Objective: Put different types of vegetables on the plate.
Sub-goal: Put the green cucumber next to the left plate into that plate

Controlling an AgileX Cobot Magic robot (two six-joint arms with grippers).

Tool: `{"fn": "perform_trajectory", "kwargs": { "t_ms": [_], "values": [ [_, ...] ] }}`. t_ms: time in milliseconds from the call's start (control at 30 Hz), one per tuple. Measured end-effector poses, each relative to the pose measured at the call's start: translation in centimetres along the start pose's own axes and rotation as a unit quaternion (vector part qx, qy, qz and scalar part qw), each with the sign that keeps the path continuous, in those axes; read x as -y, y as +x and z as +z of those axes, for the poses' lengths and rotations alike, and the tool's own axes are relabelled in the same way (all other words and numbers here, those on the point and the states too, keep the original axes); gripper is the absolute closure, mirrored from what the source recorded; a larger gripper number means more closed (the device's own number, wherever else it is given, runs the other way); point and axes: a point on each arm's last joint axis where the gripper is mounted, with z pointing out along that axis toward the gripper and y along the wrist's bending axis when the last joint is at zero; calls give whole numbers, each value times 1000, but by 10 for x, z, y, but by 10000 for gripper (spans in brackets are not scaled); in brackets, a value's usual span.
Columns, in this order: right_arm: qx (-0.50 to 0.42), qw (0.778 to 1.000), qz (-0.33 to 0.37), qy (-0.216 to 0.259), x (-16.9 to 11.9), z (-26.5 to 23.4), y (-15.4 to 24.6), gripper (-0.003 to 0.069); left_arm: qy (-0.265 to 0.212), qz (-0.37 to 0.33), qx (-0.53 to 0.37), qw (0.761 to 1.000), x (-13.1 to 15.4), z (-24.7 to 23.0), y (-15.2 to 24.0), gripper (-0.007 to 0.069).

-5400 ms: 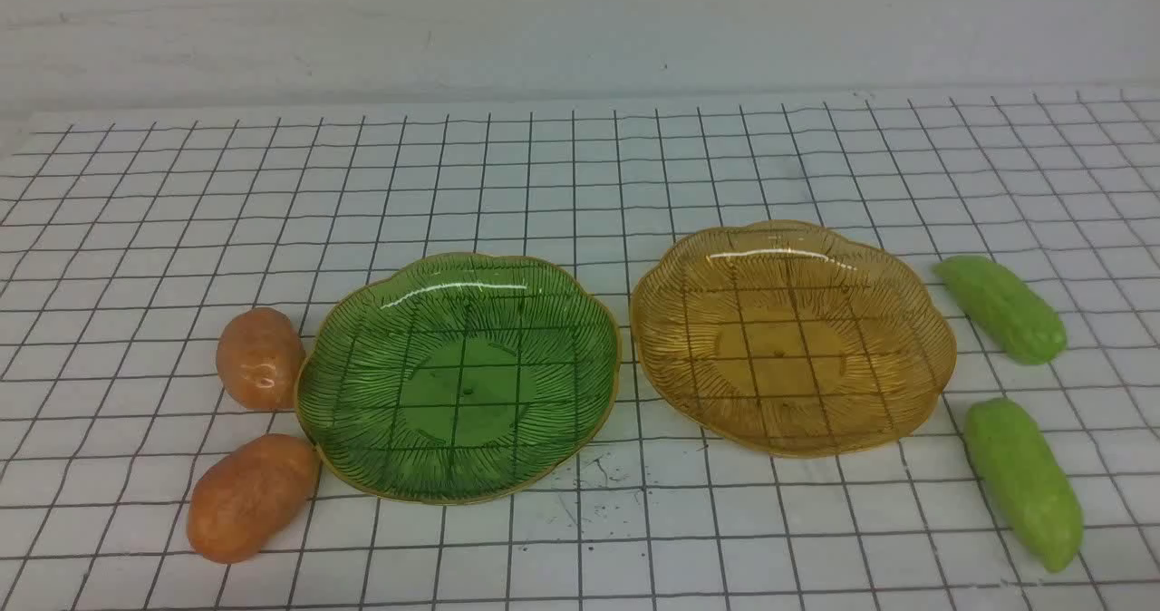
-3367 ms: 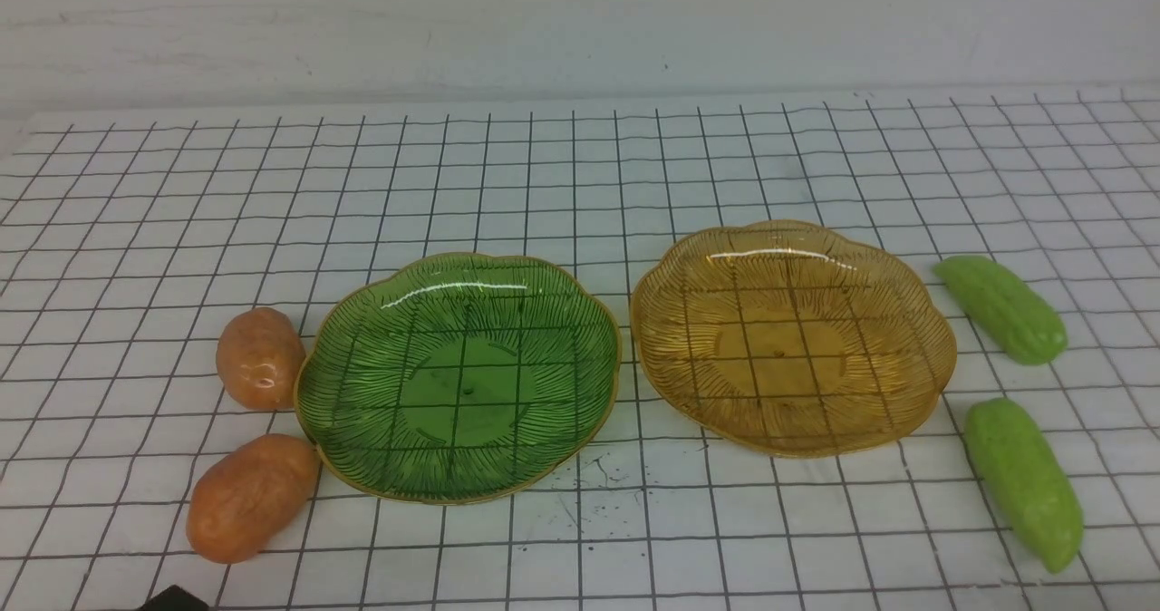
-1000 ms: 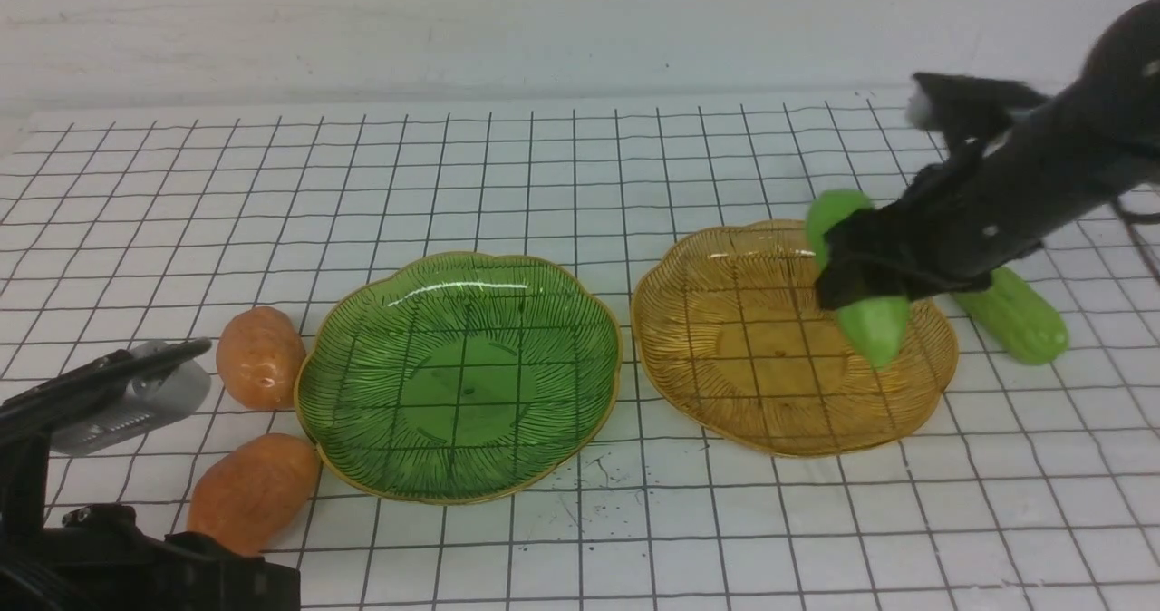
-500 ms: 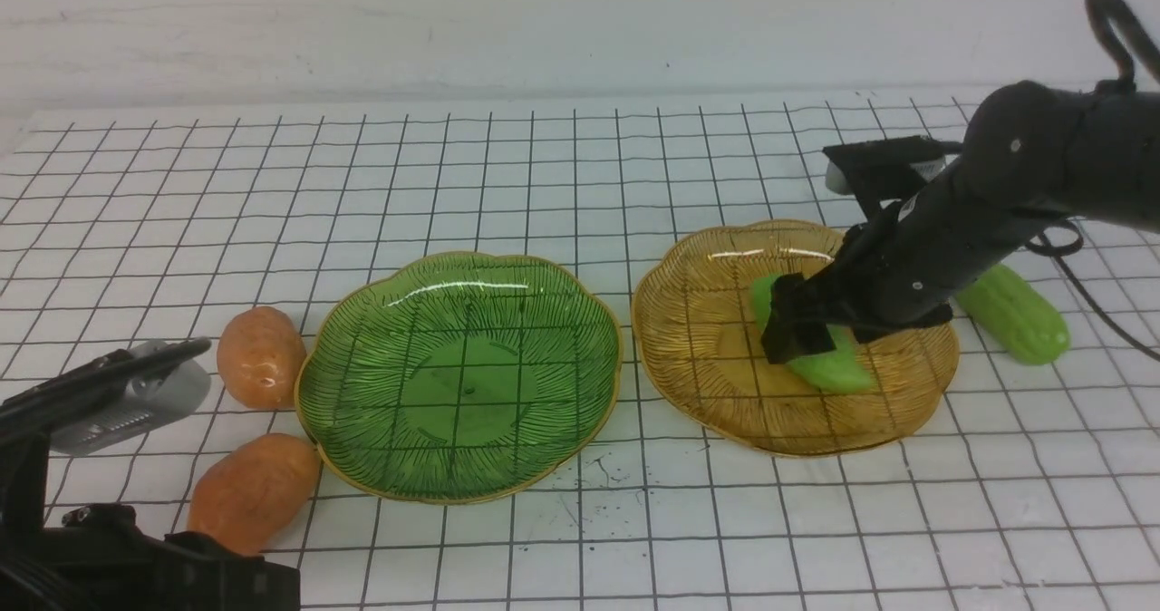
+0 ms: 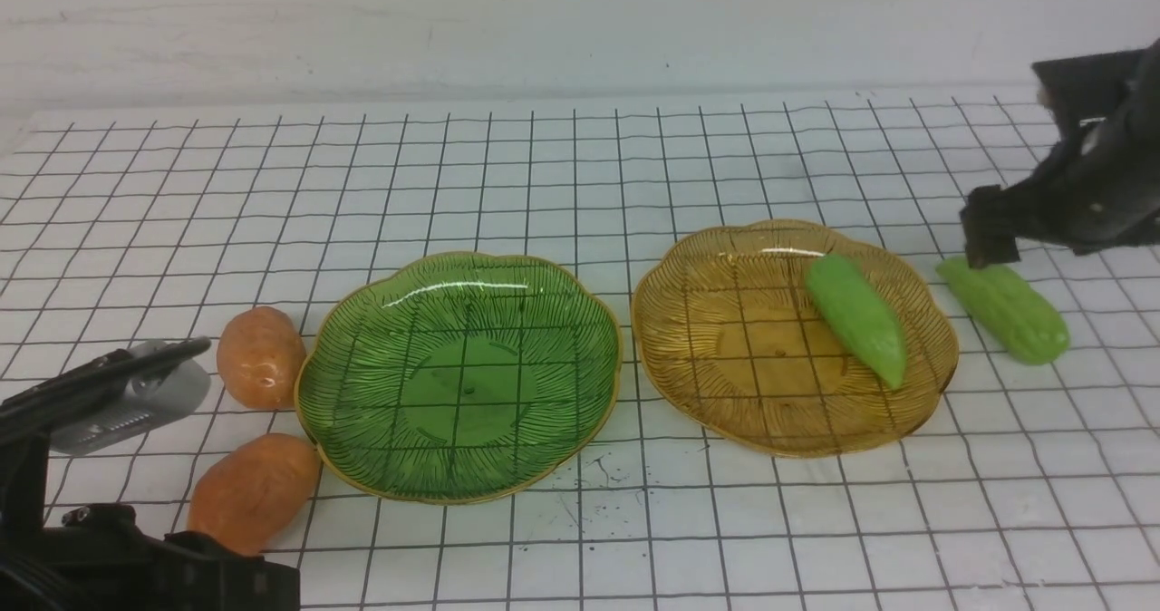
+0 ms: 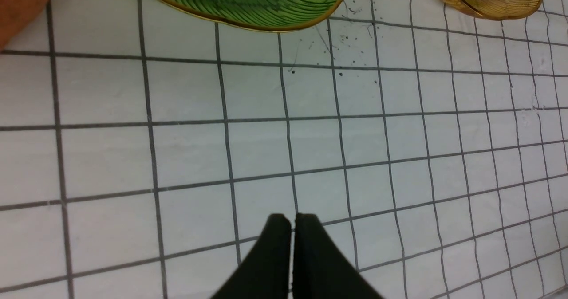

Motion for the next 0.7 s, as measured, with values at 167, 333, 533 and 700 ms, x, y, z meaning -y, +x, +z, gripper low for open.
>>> {"fn": "perform_trajectory", "kwargs": {
  "t_ms": [167,333,533,700],
  "values": [
    [-43,999,6,1,4,35,12,-10,0,0,0,1000,0,0,0,631],
    [-72,997,2,-1,2,61,22,15,0,0,0,1000,0,0,0,631],
    [-87,996,-23,17,5,67,26,190,0,0,0,1000,0,0,0,631],
    [-119,992,-28,41,13,46,14,262,0,0,0,1000,0,0,0,631]
  ]
}}
